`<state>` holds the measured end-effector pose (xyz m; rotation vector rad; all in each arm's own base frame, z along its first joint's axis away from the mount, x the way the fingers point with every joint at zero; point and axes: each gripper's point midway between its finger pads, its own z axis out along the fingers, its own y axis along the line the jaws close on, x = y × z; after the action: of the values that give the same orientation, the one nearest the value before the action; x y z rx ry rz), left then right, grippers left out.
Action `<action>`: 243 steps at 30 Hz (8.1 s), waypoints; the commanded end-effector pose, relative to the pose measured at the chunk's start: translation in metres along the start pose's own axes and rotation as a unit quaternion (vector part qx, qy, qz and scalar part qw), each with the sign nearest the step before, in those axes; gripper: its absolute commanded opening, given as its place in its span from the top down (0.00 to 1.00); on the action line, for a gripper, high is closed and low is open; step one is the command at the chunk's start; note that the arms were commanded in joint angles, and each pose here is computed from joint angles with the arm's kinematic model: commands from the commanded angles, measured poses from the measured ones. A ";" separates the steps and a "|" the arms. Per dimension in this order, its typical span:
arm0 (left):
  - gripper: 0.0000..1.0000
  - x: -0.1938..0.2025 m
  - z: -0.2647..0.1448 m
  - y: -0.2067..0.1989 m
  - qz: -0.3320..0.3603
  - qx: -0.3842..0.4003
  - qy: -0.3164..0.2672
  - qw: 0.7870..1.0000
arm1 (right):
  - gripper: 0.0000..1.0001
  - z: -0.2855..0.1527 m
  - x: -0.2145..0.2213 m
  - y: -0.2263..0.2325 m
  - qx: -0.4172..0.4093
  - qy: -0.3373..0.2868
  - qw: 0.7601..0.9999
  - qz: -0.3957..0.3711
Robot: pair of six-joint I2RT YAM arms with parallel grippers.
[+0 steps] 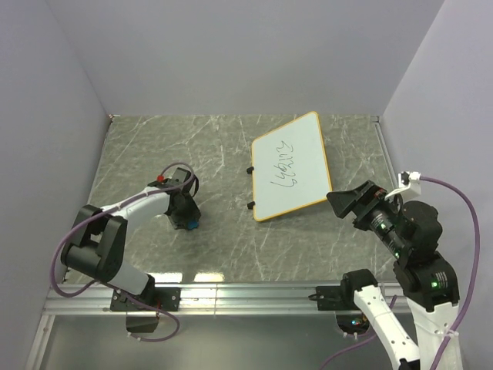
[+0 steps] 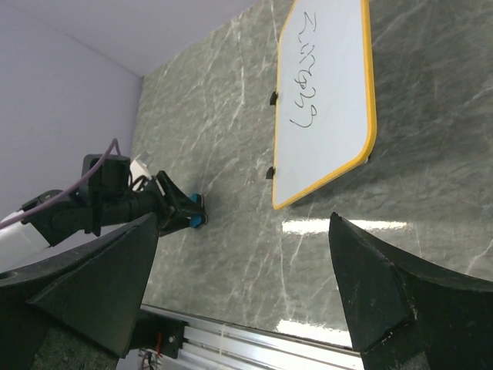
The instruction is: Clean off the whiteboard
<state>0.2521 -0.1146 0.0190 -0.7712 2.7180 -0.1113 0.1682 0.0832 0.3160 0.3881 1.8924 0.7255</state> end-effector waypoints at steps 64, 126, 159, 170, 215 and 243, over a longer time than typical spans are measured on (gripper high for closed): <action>1.00 0.091 -0.168 -0.368 0.422 0.533 0.068 0.730 | 1.00 0.294 0.000 -0.104 0.116 0.249 0.960 0.046; 1.00 0.003 0.029 -0.301 0.372 0.253 0.076 0.890 | 1.00 0.255 0.048 -0.105 0.093 0.279 0.956 0.020; 1.00 -0.013 0.061 -0.306 0.381 0.232 0.060 0.893 | 1.00 0.233 0.086 -0.077 0.035 0.325 0.945 0.003; 1.00 0.050 -0.056 -0.345 0.488 0.379 0.046 0.785 | 1.00 0.243 0.090 -0.076 0.030 0.333 0.943 0.009; 1.00 0.079 -0.127 -0.406 0.487 0.490 0.020 0.723 | 1.00 0.229 0.112 -0.079 0.037 0.372 0.928 -0.014; 1.00 -0.024 0.037 -0.375 0.374 0.274 -0.066 0.884 | 1.00 0.224 0.115 -0.066 0.025 0.367 0.930 -0.013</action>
<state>0.5123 -0.4139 0.1157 0.3597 2.2664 -0.6117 0.4010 0.1022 0.1825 0.3726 2.3056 0.6886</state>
